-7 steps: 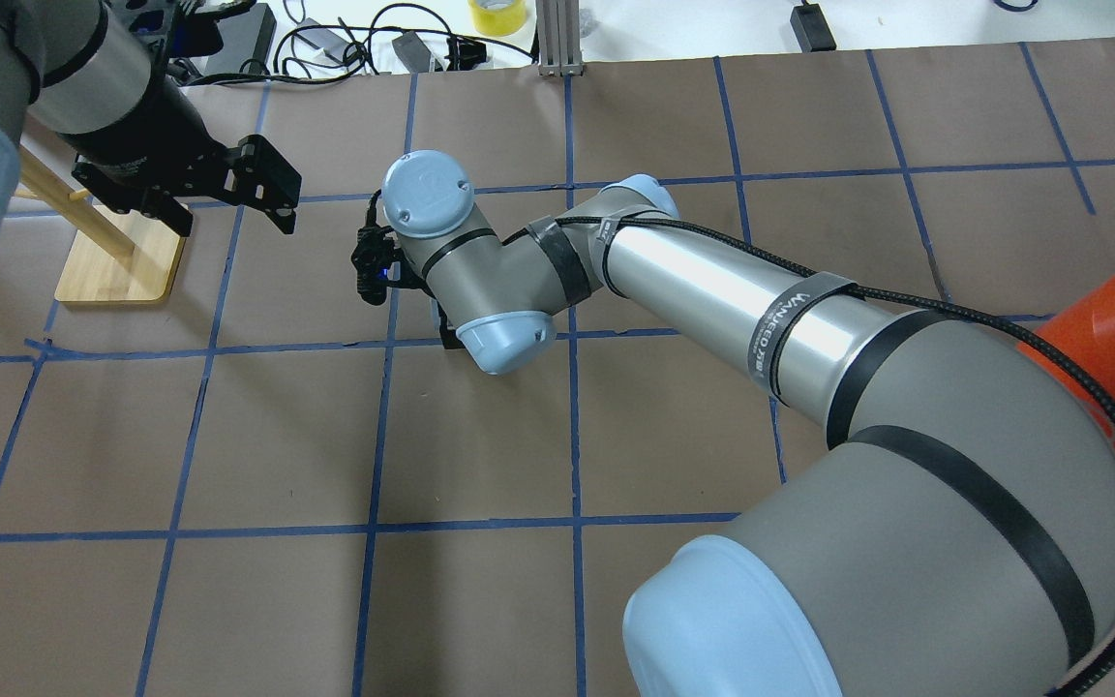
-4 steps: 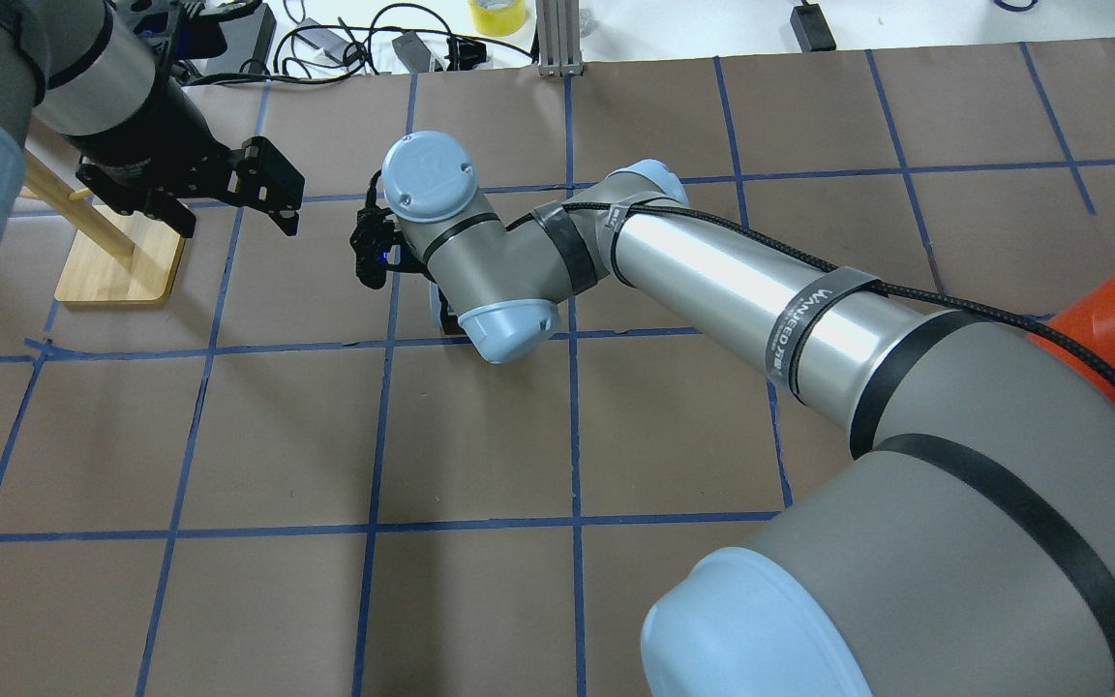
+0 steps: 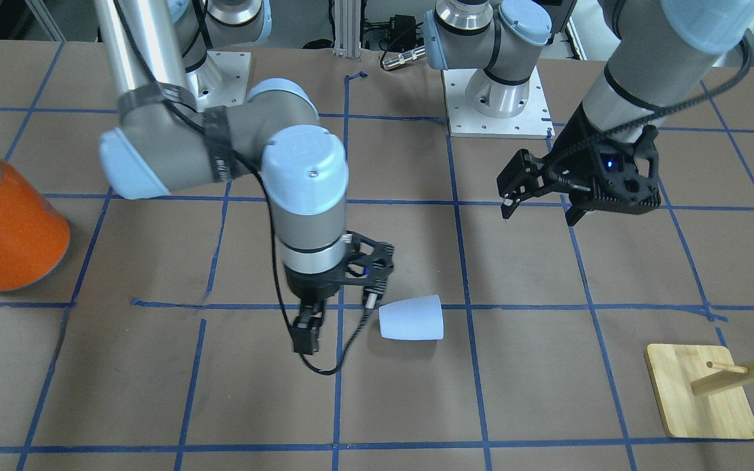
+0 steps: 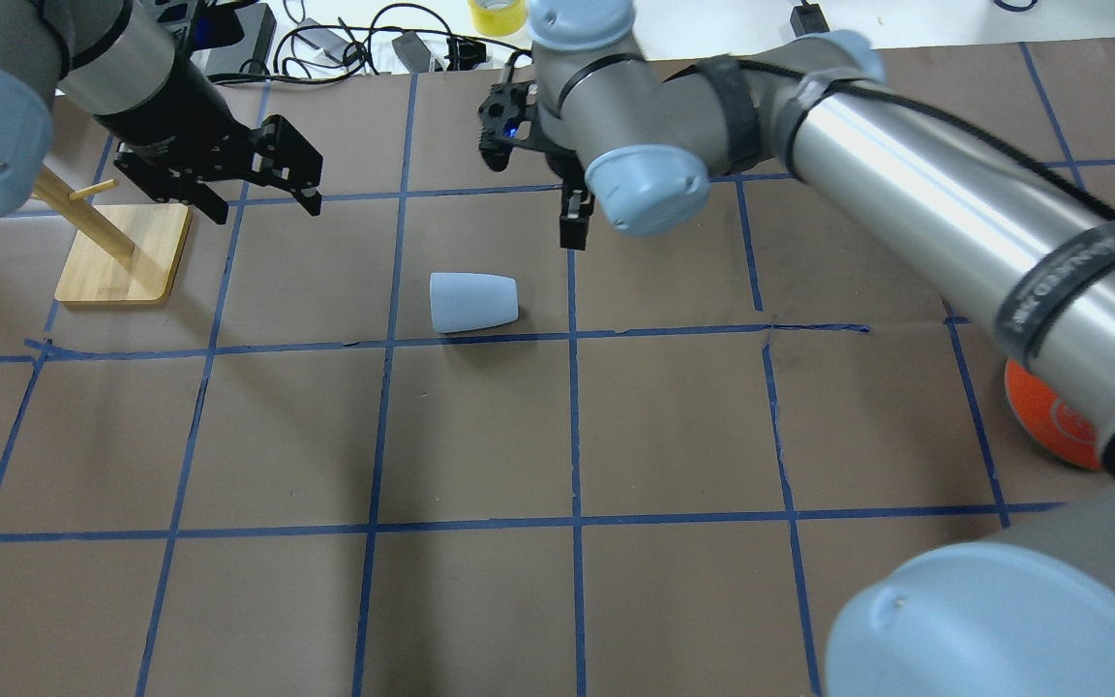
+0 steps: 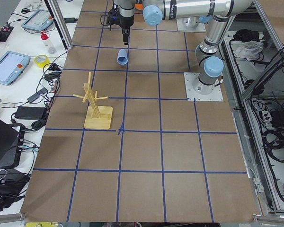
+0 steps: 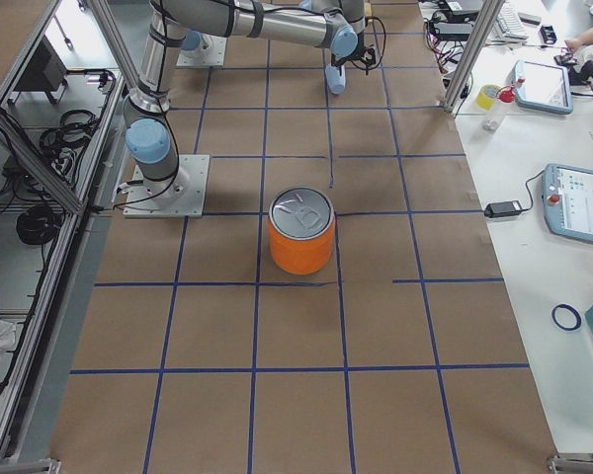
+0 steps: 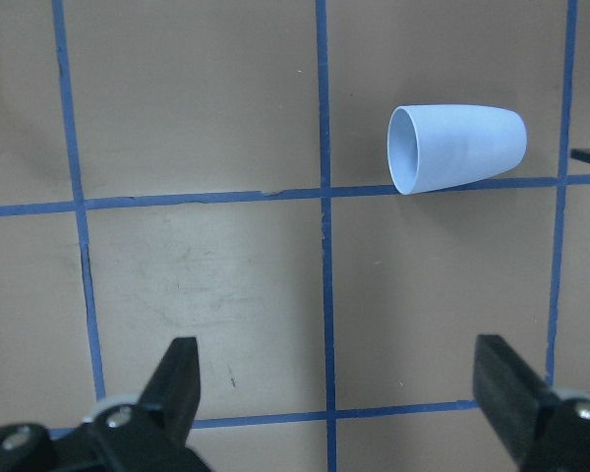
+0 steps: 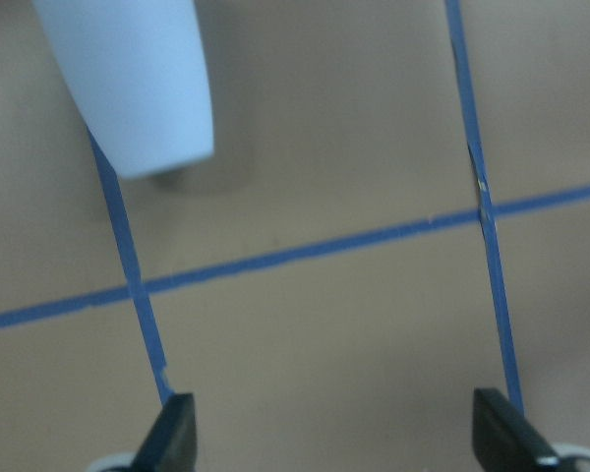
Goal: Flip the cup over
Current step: 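Set the cup on its side and raise the right gripper away, then reach the left gripper to the lying cup and grasp its rim, then lift the cup with the left gripper and stand it upright, then open the left gripper and raise it off the cup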
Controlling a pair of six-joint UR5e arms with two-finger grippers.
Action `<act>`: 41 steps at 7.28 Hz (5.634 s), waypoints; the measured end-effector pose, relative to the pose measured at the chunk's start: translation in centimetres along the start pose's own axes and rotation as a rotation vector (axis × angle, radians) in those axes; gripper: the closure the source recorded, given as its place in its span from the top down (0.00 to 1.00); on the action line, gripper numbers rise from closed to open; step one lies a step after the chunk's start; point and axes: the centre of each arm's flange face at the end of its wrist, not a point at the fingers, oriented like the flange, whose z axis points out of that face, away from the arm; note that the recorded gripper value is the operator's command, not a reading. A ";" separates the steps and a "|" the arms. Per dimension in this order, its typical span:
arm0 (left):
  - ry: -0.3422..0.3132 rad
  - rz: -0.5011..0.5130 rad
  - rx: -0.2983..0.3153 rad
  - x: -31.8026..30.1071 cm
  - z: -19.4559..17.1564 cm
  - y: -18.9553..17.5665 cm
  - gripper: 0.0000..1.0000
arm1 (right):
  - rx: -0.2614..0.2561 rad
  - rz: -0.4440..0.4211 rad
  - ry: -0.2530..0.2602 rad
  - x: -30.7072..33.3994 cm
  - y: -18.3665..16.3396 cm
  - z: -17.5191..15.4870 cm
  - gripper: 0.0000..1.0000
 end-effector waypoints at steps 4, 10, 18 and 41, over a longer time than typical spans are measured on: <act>0.282 0.066 -0.113 -1.1 15.2 -6.0 1.00 | -0.092 0.533 -0.065 4.3 14.7 -7.5 1.00; 0.612 0.023 -0.178 -0.3 26.6 -5.4 0.00 | -0.149 1.233 -0.034 1.7 16.3 -12.9 1.00; 0.489 -0.168 -0.106 0.1 18.3 -9.4 0.00 | -0.106 1.247 -0.017 0.8 16.4 -15.1 1.00; -0.176 0.077 0.079 6.0 -3.0 1.6 1.00 | -0.089 1.250 -0.004 0.8 16.8 -15.5 1.00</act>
